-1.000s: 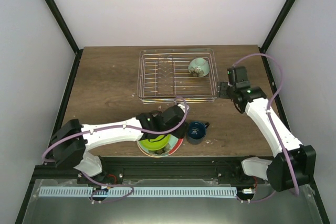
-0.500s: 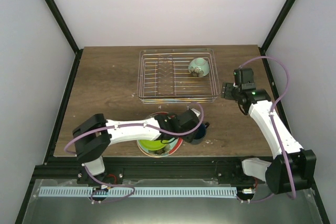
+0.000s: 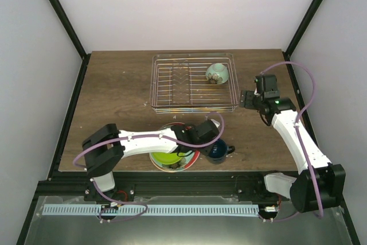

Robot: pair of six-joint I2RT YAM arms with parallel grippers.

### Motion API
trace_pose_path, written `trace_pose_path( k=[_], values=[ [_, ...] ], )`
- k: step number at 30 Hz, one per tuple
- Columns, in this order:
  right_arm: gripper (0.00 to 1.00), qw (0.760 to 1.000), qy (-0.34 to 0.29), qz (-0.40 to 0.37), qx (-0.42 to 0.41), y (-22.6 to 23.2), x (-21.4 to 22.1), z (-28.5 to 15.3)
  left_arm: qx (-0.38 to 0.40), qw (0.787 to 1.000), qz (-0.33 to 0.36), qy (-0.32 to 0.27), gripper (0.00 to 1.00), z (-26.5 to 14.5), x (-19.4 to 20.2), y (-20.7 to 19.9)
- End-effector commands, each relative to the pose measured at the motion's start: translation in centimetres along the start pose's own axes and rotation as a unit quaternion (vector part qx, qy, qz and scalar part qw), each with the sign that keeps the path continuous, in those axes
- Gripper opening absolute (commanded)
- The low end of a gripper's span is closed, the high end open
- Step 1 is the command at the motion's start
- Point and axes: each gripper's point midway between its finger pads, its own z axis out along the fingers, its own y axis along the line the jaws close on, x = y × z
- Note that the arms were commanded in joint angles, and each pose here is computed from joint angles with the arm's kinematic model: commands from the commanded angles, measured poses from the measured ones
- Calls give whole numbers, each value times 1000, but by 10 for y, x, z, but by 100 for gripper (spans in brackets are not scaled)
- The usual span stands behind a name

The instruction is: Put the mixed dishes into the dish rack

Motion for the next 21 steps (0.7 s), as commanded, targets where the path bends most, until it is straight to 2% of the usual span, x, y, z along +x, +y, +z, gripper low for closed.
trace_pose_path(
  k=[1, 3, 11, 15, 21],
  values=[
    [95, 1000, -16, 0, -6, 0, -6, -5, 14, 1000, 0, -1, 0, 5, -4, -9],
    [99, 1000, -18, 0, -9, 0, -7, -5, 15, 1000, 0, -2, 0, 5, -5, -9],
    [100, 999, -17, -1, -28, 7, -5, -5, 45, 998, 3, -37, 0, -17, -25, -21],
    [100, 997, -21, -2, -71, 21, -7, -11, 35, 996, 12, -81, 0, -55, -46, -15],
    [100, 982, -27, -3, -189, 60, -11, -27, -40, 979, 34, -198, 0, -140, -80, 23]
  ],
)
